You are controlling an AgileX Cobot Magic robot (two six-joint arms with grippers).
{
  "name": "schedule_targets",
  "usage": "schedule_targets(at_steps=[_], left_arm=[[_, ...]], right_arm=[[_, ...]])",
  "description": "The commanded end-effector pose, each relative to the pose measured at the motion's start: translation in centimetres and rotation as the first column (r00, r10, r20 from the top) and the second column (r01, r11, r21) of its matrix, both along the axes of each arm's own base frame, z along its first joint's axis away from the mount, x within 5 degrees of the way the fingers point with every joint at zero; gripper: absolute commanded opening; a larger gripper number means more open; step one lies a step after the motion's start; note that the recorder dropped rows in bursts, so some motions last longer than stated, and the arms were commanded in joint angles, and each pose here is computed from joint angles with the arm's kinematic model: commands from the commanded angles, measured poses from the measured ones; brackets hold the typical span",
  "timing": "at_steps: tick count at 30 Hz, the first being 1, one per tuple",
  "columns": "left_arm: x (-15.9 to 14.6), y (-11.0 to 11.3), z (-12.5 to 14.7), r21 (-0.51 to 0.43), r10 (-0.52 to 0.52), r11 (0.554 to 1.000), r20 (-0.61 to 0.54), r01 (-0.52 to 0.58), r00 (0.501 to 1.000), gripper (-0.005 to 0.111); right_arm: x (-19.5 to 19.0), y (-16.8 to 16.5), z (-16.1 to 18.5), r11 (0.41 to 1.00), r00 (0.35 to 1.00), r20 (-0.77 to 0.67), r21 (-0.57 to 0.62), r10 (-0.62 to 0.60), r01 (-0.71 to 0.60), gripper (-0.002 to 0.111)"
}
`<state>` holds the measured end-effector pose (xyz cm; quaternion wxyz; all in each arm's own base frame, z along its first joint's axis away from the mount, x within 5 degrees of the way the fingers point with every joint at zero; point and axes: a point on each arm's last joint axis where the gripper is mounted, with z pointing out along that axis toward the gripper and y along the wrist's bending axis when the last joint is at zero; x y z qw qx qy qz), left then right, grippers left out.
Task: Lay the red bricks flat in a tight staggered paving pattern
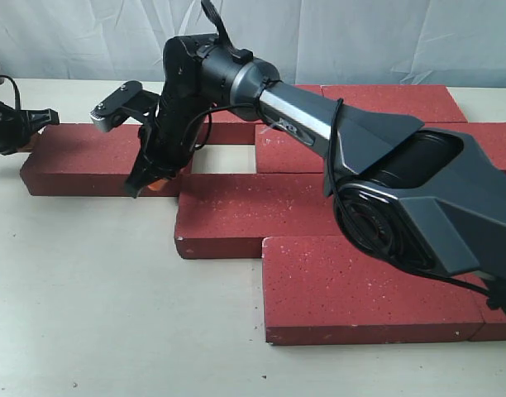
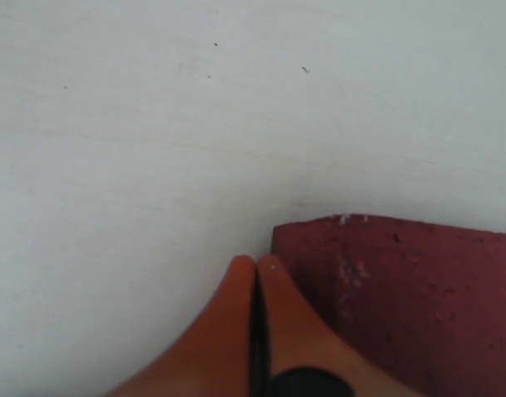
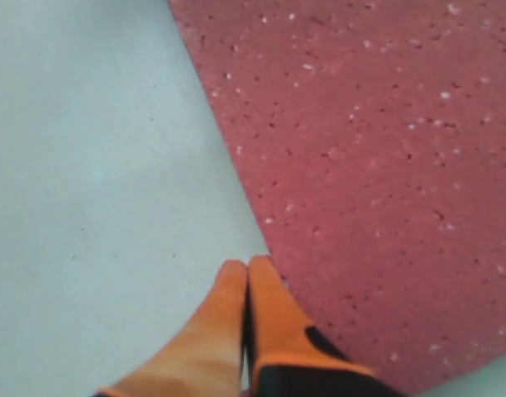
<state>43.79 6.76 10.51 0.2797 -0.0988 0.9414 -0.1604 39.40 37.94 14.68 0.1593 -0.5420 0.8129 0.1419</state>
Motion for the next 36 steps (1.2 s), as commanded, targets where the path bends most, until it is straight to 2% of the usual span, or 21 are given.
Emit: schedule_targets(at_steps=[1,10,15,21,27,36], left_arm=[[0.1,-0.8,0.2,-0.030,-0.026,0.999,-0.005,0.026,1.000,0.000],[0.1,-0.8,0.2,-0.033,-0.026,0.999,-0.005,0.026,1.000,0.000],[0.1,-0.8,0.2,-0.033,-0.026,0.999,-0.005,0.026,1.000,0.000],[0.1,-0.8,0.2,-0.034,-0.027,0.999,-0.006,0.027,1.000,0.000],[0.1,-0.8,0.3,-0.029,-0.019,0.999,-0.001,0.019,1.000,0.000],[0.4,-0.2,0.3,0.010,0.029,1.000,0.025,-0.029,0.999,0.000]], right_arm=[[0.4,-0.1,0.1,1.000,0.999,0.043,-0.004,-0.017,0.017,-0.001],[0.8,-0.2,0.1,0.999,0.996,0.079,-0.013,-0.043,0.044,-0.001],[-0.2,0.5,0.2,0.999,1.000,-0.005,0.033,-0.026,0.026,-0.001],[-0.6,-0.3,0.2,0.997,0.999,-0.030,-0.073,-0.015,0.013,-0.001],[-0.5,-0.3,1.6,0.999,1.000,0.008,-0.047,-0.018,0.019,-0.001],[-0.1,0.0,0.8,0.999,0.999,0.040,-0.032,-0.022,0.023,-0.001]])
